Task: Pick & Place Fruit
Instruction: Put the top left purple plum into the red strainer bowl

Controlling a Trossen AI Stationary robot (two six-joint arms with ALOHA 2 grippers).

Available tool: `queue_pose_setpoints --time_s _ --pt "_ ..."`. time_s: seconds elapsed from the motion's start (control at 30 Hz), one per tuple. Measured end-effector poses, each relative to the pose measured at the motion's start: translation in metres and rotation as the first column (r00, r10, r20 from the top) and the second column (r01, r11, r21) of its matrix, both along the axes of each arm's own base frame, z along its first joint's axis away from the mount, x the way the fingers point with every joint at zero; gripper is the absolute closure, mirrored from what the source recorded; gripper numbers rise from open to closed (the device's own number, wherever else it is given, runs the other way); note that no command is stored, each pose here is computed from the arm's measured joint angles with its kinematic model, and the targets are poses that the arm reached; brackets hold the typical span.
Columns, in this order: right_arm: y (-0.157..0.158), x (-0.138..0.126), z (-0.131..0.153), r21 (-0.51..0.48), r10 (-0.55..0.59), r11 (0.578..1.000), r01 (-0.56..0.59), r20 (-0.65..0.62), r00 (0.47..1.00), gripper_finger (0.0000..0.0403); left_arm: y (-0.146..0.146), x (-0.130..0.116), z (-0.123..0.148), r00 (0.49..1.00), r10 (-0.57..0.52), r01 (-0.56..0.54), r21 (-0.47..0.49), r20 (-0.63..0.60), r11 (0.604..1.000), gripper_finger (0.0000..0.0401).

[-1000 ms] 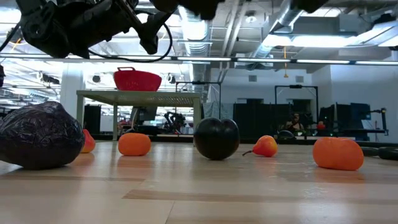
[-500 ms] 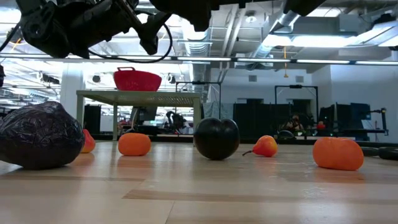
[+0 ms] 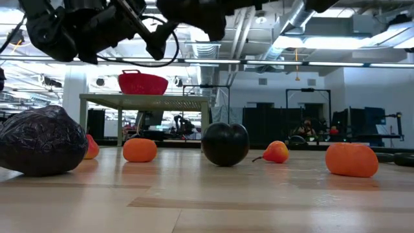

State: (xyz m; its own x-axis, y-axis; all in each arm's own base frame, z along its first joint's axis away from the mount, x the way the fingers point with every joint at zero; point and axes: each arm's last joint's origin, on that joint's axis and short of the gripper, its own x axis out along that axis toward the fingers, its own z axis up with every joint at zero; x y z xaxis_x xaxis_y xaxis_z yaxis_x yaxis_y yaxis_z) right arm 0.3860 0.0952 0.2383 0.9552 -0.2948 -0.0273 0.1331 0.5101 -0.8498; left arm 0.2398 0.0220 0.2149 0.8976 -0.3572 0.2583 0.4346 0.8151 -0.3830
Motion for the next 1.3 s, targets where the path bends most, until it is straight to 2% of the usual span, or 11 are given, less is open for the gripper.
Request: queue_pose_setpoints --time_s 0.13,0.23,0.3,0.4,0.47,0.57,0.63,0.77,0.93,1.07,1.3 --pt "-0.006 -0.007 -0.006 0.143 -0.046 0.988 0.062 -0.109 0.993 0.0107 0.017 -0.005 -0.002 0.994 0.078 -0.075 0.045 -0.081 0.996 0.0012" --pt "-0.017 -0.016 -0.012 0.284 -0.092 0.946 0.156 -0.225 0.970 0.0107 0.024 -0.011 -0.003 0.970 0.183 -0.162 0.137 -0.160 0.977 0.0023" --pt "-0.026 -0.021 -0.015 0.372 -0.125 0.899 0.228 -0.283 0.951 0.0106 0.024 -0.014 -0.003 0.934 0.280 -0.227 0.236 -0.222 0.945 0.0031" --pt "-0.040 -0.028 -0.017 0.468 -0.158 0.826 0.314 -0.343 0.926 0.0106 0.018 -0.016 0.004 0.851 0.436 -0.322 0.366 -0.294 0.873 0.0042" --pt "-0.049 -0.028 -0.018 0.501 -0.191 0.787 0.362 -0.360 0.913 0.0106 0.013 -0.016 0.007 0.803 0.501 -0.370 0.387 -0.324 0.844 0.0048" --pt "-0.060 -0.016 -0.015 0.533 -0.222 0.752 0.388 -0.349 0.910 0.0106 0.003 -0.014 0.009 0.766 0.541 -0.440 0.330 -0.348 0.835 0.0055" --pt "-0.065 -0.004 -0.013 0.535 -0.233 0.748 0.392 -0.341 0.911 0.0106 -0.004 -0.011 0.006 0.752 0.541 -0.449 0.309 -0.376 0.838 0.0060" --pt "-0.068 0.020 -0.016 0.482 -0.231 0.780 0.399 -0.371 0.900 0.0106 -0.014 -0.003 -0.005 0.728 0.533 -0.460 0.269 -0.431 0.846 0.0069" --pt "-0.064 0.043 -0.023 0.379 -0.263 0.819 0.430 -0.419 0.869 0.0106 -0.015 0.004 -0.017 0.679 0.559 -0.528 0.213 -0.476 0.822 0.0075" --pt "-0.059 0.050 -0.029 0.298 -0.317 0.828 0.475 -0.450 0.835 0.0106 -0.014 0.006 -0.020 0.659 0.569 -0.561 0.181 -0.492 0.808 0.0075" --pt "-0.047 0.050 -0.024 0.311 -0.285 0.841 0.442 -0.441 0.851 0.0106 -0.014 0.007 -0.019 0.657 0.587 -0.567 0.202 -0.472 0.798 0.0081"
